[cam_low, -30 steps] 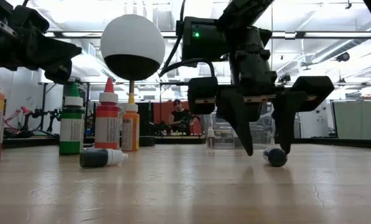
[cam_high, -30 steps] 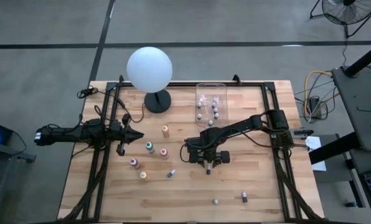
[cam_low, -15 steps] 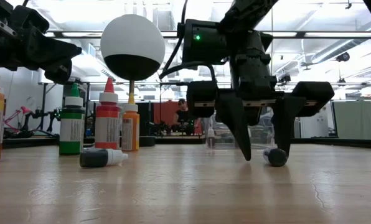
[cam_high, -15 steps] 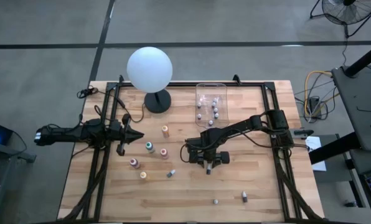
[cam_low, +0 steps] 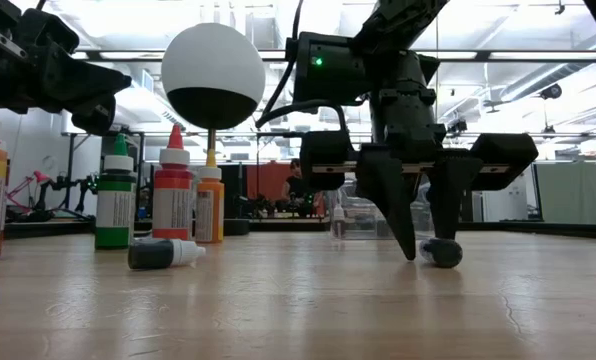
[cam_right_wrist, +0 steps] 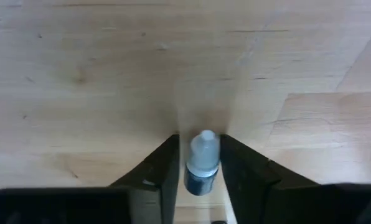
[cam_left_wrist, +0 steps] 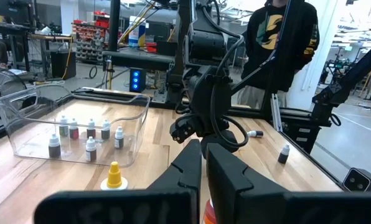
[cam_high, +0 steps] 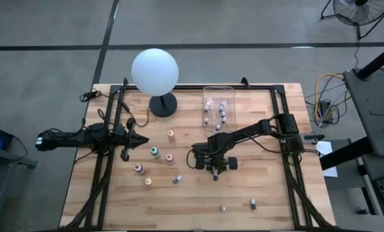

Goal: Pick & Place food coloring
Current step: Put the small black food coloring bottle into the transparent bin

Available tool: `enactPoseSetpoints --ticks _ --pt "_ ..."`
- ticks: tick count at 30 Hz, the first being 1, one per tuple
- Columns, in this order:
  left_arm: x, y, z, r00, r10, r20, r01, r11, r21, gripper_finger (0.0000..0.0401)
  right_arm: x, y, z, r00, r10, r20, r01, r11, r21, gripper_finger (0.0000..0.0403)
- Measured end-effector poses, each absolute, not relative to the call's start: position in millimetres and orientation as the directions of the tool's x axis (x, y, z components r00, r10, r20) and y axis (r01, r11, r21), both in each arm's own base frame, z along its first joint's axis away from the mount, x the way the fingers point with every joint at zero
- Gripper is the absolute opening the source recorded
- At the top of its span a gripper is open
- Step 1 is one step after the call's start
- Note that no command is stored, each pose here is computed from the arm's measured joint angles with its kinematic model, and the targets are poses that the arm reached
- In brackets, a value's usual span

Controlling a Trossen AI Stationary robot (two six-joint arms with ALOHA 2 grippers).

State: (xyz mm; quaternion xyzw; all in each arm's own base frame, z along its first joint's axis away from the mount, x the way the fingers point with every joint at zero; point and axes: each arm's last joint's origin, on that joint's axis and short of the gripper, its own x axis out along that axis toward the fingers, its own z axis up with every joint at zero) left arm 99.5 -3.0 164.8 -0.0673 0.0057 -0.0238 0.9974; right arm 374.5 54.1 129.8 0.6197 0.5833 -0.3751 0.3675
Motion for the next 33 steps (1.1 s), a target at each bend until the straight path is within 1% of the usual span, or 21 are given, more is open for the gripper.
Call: enactPoseSetpoints --ticks 5,8,20,28,33 --pt "100 -3 165 0.999 -0.048 -0.008 0.047 0.990 -0.134 0.0000 374 54 129 0.034 0.447 -0.894 0.999 -0.027 0.024 0.0055" --pt "100 -3 165 0.999 -0.048 -0.008 0.047 0.990 -0.135 0.0000 374 54 129 0.036 0.444 -0.895 0.999 -0.009 0.035 0.0042" --pt "100 -3 165 0.999 -0.048 -0.008 0.047 0.990 -0.135 0.0000 379 54 141 0.076 0.437 -0.896 0.988 0.091 0.127 0.0052" --pt "99 -3 165 0.999 -0.048 -0.007 0.047 0.990 -0.135 0.0000 379 51 160 0.106 0.464 -0.880 0.957 0.192 0.216 0.0053" --pt "100 -3 165 0.999 -0.048 -0.008 0.047 0.990 -0.134 0.0000 374 45 177 0.137 0.442 -0.886 0.915 0.287 0.284 0.0053"
